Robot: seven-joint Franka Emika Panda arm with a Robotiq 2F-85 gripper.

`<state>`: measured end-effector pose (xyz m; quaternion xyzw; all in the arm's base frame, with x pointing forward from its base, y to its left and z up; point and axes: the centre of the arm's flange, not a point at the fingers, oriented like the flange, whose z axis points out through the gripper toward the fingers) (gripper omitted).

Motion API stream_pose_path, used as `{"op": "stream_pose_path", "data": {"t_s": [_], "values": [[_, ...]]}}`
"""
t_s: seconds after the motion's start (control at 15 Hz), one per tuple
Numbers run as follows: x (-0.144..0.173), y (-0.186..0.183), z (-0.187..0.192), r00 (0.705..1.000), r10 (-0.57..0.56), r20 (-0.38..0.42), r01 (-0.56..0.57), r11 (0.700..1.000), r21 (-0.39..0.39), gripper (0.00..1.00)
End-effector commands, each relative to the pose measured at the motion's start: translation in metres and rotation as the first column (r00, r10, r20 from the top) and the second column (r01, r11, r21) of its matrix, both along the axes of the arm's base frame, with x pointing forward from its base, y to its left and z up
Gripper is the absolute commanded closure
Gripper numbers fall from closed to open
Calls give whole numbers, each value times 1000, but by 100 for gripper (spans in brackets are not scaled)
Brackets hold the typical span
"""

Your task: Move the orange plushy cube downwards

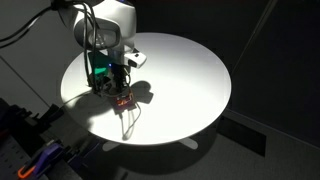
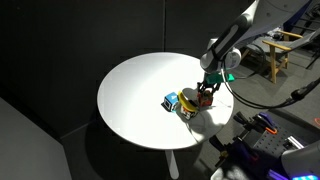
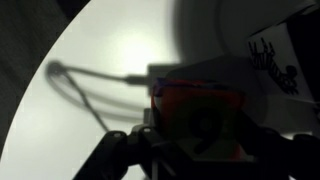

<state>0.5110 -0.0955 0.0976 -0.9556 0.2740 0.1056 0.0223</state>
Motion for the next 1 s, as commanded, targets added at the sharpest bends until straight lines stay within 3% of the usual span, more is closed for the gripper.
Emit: {"op": "stream_pose_path", "data": {"t_s": [0.0,0.2,0.4,0.67,0.93], "values": [[-2,0,2,999,12,33,-12,1000,16,0],[-4,3,7,998,54,43,-55,998,16,0],[-4,6,15,983,181,37,-182,983,18,0],[2,8,33,930,363,49,-363,932,-12,0],[8,11,56,882,468,59,-465,883,-60,0]]}}
